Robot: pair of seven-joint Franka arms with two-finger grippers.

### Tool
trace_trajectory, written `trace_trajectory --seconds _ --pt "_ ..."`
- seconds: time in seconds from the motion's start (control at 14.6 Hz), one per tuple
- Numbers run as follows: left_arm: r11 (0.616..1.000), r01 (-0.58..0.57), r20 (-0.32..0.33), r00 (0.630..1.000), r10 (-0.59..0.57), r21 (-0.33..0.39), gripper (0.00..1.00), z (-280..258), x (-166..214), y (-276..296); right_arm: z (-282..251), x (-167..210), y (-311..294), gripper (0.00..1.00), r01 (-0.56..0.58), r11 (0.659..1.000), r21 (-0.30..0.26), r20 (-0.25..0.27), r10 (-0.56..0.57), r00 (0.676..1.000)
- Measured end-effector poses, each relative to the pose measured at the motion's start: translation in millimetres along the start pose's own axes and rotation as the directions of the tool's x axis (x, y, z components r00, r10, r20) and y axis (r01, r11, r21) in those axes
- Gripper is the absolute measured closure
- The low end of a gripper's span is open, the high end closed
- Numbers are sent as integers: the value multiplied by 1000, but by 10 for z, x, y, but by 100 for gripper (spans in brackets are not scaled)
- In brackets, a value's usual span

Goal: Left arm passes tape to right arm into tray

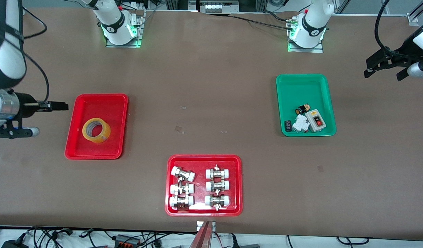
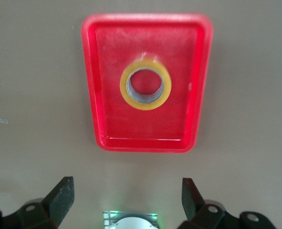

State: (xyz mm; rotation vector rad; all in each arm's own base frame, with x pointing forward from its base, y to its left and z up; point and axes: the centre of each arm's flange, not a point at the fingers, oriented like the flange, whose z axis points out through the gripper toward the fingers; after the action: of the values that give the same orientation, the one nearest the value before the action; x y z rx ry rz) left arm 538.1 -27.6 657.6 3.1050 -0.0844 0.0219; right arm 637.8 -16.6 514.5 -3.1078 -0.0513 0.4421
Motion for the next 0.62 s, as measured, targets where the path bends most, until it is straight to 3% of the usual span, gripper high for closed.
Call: trace_trajectory --seconds 0.34,0.62 --pt "1000 0 12 1000 0 0 0 10 -13 0 -598 22 -2 0 -50 999 -16 -212 46 976" --pt "1000 1 13 1000 -1 0 0 1 -17 -1 -576 179 28 0 -91 996 -8 -315 84 945"
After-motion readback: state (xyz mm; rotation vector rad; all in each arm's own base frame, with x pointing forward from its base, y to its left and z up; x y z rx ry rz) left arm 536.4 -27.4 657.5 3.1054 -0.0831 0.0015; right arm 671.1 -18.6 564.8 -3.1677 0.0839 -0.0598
